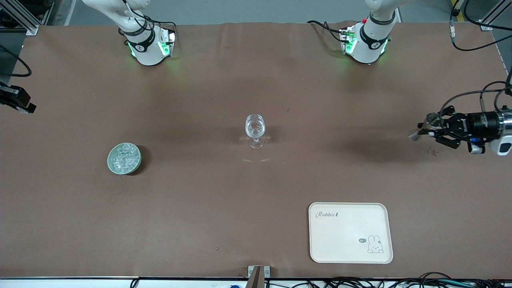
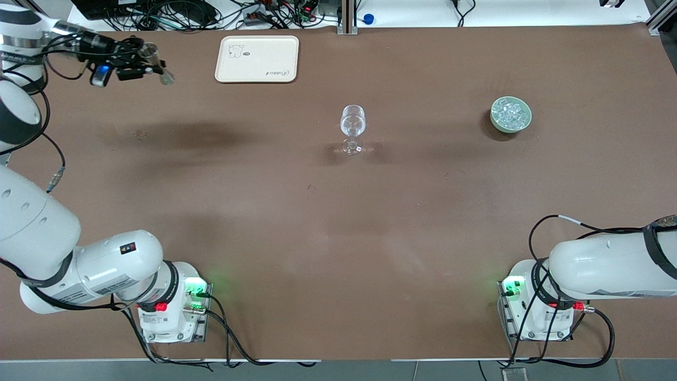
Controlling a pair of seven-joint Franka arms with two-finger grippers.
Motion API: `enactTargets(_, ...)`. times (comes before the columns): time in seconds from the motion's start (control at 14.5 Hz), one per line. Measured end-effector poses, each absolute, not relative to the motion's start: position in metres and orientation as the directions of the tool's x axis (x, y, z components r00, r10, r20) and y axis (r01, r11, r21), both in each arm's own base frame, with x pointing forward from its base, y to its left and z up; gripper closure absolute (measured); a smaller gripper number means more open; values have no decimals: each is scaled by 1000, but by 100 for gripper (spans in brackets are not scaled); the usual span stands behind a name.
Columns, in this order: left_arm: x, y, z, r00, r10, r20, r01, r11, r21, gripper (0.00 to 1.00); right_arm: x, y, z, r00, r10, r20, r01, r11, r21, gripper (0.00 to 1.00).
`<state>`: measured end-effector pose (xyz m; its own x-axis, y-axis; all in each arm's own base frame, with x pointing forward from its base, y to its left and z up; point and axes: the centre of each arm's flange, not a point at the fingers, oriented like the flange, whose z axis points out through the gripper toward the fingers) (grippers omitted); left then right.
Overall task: Pour wine and add ice with both arms
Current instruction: 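Carry the silver jigger with the left gripper over the wine glass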
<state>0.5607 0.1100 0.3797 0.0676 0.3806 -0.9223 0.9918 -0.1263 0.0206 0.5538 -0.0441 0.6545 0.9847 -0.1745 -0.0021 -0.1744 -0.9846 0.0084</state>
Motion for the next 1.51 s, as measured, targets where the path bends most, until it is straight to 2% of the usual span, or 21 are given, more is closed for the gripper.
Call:
enactTargets(0.69,561,-58,413,198,439,-876,960,-266,83,79,555,-50,644,984,-180,-14,-180,-984,10,73)
enactTargets(1.17,552,-198,419,199,530,-824,966,-247,75,79,555,-50,643,984,-180,-15,-180,-984,10,73)
enactTargets(1.51,535,-247,405,188,568,-801,974,-215,77,79,555,-50,643,984,-179,-15,-179,-984,10,73)
